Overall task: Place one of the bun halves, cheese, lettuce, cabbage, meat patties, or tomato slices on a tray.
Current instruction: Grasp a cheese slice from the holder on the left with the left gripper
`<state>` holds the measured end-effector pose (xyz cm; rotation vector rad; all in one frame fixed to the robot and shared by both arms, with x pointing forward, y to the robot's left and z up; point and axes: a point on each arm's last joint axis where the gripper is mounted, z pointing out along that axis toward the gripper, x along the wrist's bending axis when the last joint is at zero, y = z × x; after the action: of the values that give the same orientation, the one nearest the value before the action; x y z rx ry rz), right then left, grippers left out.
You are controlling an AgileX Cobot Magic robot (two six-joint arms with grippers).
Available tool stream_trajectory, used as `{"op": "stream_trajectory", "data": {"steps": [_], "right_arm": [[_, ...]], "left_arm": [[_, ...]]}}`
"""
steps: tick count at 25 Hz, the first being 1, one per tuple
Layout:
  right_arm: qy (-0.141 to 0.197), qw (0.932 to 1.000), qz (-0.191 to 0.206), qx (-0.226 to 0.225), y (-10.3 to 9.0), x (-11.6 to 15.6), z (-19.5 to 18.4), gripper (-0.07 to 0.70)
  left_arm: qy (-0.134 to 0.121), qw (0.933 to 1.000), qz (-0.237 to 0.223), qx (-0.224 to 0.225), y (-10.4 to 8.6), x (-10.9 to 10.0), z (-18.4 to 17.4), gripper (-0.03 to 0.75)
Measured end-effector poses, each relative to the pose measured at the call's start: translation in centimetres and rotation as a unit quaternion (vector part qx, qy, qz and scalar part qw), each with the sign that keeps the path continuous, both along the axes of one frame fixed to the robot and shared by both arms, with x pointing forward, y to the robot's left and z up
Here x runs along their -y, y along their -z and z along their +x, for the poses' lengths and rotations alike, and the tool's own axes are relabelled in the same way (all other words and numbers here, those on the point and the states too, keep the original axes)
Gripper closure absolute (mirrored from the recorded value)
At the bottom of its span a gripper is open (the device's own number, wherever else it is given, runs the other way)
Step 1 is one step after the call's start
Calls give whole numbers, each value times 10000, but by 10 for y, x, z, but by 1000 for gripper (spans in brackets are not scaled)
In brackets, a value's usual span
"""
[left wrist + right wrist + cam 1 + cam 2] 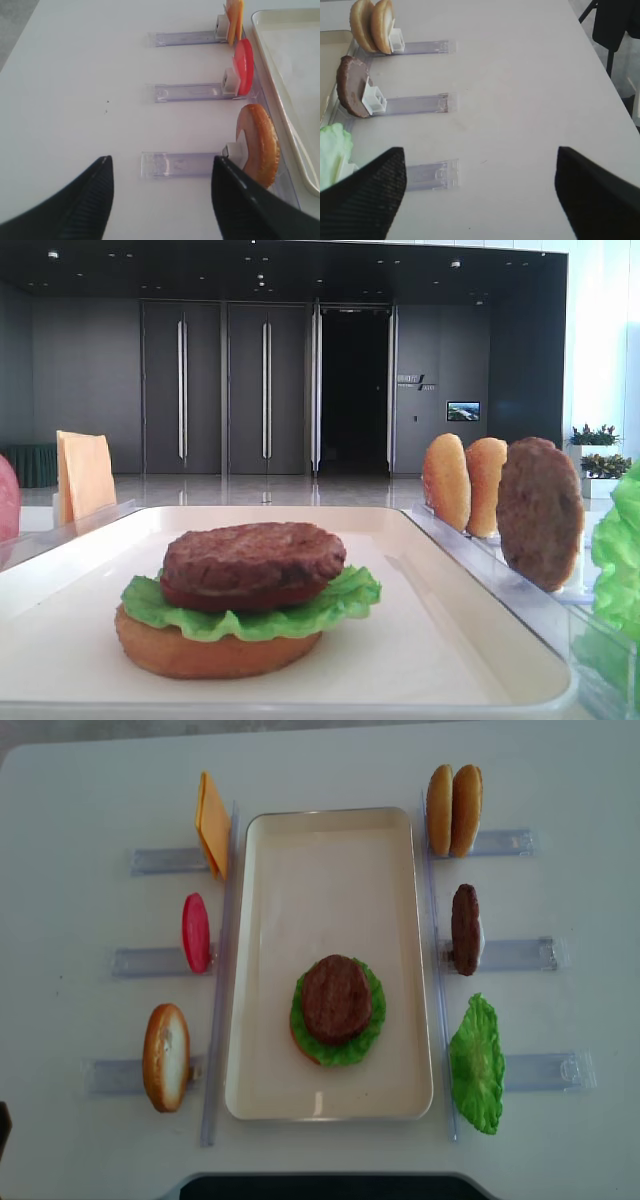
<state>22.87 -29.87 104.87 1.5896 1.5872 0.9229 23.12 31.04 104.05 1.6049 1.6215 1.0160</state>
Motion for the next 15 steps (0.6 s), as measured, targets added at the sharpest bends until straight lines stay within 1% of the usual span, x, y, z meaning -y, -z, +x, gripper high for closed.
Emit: {"op": "stream_trajectory", "data": {"steps": [15], "right_arm": [[0,10000,0,0,0,0,0,55]], "left_arm": [[0,10000,0,0,0,0,0,244]]}}
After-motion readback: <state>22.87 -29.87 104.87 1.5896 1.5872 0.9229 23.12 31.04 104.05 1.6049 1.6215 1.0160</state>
